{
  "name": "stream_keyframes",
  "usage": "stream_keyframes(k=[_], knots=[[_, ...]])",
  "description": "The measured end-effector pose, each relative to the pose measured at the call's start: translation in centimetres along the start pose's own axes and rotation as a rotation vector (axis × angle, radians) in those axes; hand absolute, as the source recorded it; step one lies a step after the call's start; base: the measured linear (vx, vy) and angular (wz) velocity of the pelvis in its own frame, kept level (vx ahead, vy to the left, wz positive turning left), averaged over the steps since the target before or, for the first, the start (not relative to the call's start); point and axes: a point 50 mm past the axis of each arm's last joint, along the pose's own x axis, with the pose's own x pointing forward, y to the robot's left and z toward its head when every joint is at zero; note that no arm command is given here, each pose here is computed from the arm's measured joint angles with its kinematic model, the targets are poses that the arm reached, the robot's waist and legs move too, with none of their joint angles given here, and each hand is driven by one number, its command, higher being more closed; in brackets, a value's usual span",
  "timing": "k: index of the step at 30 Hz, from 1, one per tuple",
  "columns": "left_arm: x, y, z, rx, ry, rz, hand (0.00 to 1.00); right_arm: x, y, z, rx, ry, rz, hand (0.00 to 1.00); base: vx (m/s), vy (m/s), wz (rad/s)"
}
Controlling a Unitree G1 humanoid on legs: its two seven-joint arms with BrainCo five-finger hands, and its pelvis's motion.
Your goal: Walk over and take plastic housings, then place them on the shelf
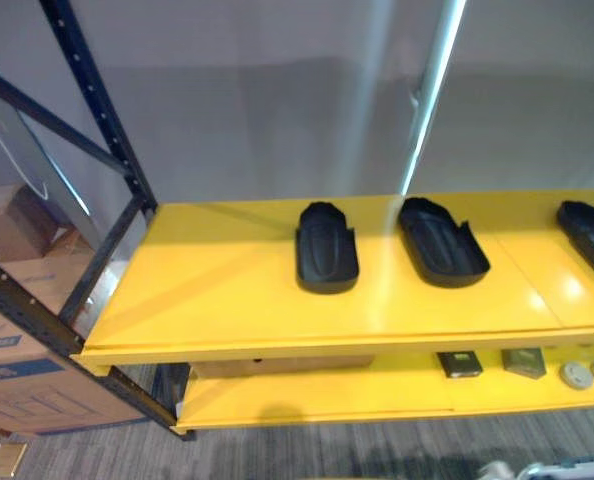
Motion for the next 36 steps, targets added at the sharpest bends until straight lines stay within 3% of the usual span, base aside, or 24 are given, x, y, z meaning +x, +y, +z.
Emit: stream_keyframes(k=[2, 4, 5, 8, 10, 12, 15, 18, 24, 29, 36], knots=[[-0.5, -0.5, -1.6, 0.107, 0.065, -0.072, 0.0, 0.6, 1.7, 6.4, 0.189, -0.312, 0.032, 1.0, 0.07, 0.003, -0.04], [-0.7, -0.9, -2.1, 0.184, 0.079, -0.121, 0.0, 0.3, 2.7, 9.8, 0.313, -0.444, 0.089, 1.0, 0.04, -0.005, -0.07], [-0.9, -1.5, -2.3, 0.241, 0.07, -0.167, 0.0, -0.1, 3.6, 12.5, 0.453, -0.525, 0.19, 1.0, 0.04, -0.008, -0.06], [-1.1, -2.2, -2.8, 0.315, 0.073, -0.211, 0.0, -1.3, 5.4, 16.7, 0.749, -0.553, 0.451, 1.0, 0.01, 0.0, -0.01], [-1.1, -2.7, -2.8, 0.36, 0.064, -0.238, 0.0, -2.1, 6.4, 17.9, 0.858, -0.527, 0.619, 1.0, 0.02, 0.009, 0.05], [-1.3, -3.8, -2.6, 0.419, 0.029, -0.296, 0.0, -4.3, 8.4, 19.2, 0.933, -0.491, 0.887, 1.0, 0.02, 0.039, 0.12], [-1.1, -4.6, -1.8, 0.431, -0.014, -0.326, 0.0, -8.3, 11.2, 19.9, 0.961, -0.399, 1.211, 1.0, 0.01, 0.03, 0.09], [-0.9, -4.6, -1.6, 0.454, -0.024, -0.335, 0.0, -11.8, 12.8, 19.0, 0.866, -0.315, 1.425, 1.0, 0.0, 0.016, 0.15], [-1.2, -4.7, -2.7, 0.569, 0.018, -0.413, 0.0, -13.8, 12.9, 18.6, 0.822, -0.302, 1.561, 1.0, -0.01, 0.009, 0.04], [-3.1, -9.9, -2.8, 0.654, -0.027, -0.644, 0.0, -15.7, 12.9, 20.9, 0.887, -0.398, 1.688, 1.0, -0.14, 0.045, -0.11], [-5.2, -13.6, -2.5, 0.704, -0.13, -0.814, 0.0, -17.0, 11.0, 22.6, 0.968, -0.496, 1.858, 1.0, 0.01, -0.002, -0.16]])
